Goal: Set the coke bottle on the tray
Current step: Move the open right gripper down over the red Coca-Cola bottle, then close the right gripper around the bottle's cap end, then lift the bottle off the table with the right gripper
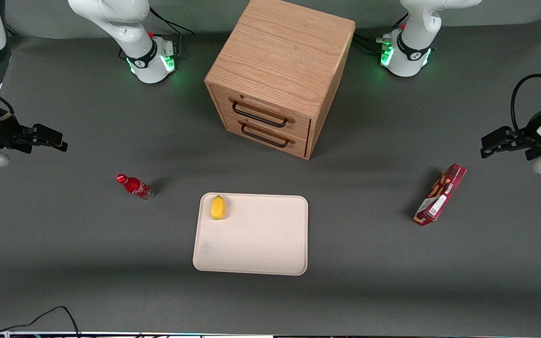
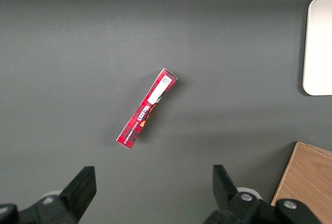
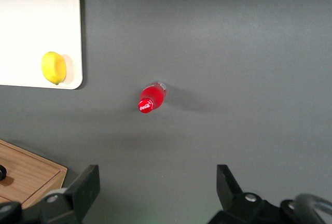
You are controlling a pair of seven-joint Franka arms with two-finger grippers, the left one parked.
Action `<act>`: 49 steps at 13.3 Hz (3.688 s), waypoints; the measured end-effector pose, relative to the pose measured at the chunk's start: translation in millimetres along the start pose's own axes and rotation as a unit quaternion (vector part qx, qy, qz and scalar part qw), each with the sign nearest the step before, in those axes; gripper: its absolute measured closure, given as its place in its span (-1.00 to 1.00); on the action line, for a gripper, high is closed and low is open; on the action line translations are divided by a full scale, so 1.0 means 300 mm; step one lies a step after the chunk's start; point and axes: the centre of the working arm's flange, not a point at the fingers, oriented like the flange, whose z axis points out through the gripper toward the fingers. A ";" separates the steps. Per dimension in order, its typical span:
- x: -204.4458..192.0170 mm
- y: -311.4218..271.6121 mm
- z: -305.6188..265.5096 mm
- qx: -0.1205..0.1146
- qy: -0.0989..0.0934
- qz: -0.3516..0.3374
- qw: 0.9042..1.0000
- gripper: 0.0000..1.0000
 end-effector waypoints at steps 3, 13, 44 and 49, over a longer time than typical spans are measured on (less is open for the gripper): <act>0.011 -0.007 -0.010 0.001 -0.003 -0.002 1.000 -1.00; -0.039 -0.145 0.297 -0.012 -0.005 -0.007 1.000 -1.00; -0.137 -0.149 0.032 -0.029 0.002 -0.009 1.000 0.37; -0.003 -0.099 -0.194 -0.037 -0.017 0.003 0.999 0.37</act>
